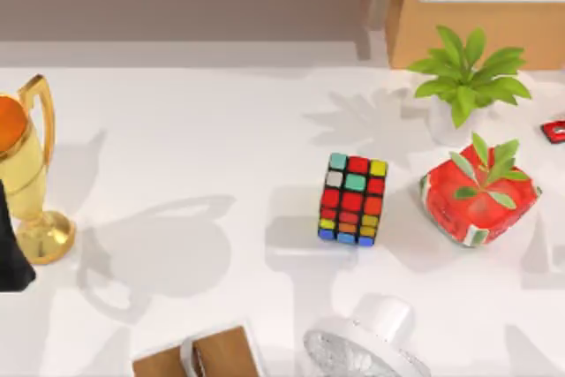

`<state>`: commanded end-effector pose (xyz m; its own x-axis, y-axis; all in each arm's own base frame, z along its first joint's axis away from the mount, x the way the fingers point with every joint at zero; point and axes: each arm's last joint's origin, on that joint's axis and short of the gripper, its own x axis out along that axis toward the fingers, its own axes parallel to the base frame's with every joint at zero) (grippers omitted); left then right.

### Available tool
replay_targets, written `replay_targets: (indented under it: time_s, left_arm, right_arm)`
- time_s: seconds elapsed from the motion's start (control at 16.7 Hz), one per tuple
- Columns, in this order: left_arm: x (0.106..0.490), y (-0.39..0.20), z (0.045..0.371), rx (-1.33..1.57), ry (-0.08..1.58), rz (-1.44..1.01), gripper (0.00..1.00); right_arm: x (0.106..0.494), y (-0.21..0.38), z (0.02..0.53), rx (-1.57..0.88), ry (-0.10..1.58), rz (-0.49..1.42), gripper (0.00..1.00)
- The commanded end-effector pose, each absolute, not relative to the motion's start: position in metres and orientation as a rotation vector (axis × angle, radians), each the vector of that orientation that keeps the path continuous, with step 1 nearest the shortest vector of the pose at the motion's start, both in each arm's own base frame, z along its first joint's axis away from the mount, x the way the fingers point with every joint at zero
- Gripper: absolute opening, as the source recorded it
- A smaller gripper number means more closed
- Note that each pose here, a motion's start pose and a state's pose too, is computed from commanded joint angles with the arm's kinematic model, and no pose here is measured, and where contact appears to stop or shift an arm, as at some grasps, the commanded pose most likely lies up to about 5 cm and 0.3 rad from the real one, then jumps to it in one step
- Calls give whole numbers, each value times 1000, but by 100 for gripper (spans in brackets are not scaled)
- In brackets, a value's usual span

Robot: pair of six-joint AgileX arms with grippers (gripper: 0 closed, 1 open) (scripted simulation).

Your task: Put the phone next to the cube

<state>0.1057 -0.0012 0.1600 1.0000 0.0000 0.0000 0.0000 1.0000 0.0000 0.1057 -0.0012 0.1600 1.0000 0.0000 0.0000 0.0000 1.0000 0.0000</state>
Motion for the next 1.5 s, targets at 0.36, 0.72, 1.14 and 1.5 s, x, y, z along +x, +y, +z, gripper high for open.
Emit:
replay_targets:
  time_s: [0.36,0.72,1.14,1.5]
  left_arm:
    - [108,4,163,44,146,40,100]
    - [129,27,170,113,714,140,100]
    - [202,93,171,93,1350,111,100]
    - [264,144,150,96,1532,-49,100]
  right_arm:
    - [106,-1,160,0,0,0,100]
    - [106,-1,160,0,0,0,100]
    - [106,-1,160,0,0,0,100]
    - [106,-1,160,0,0,0,100]
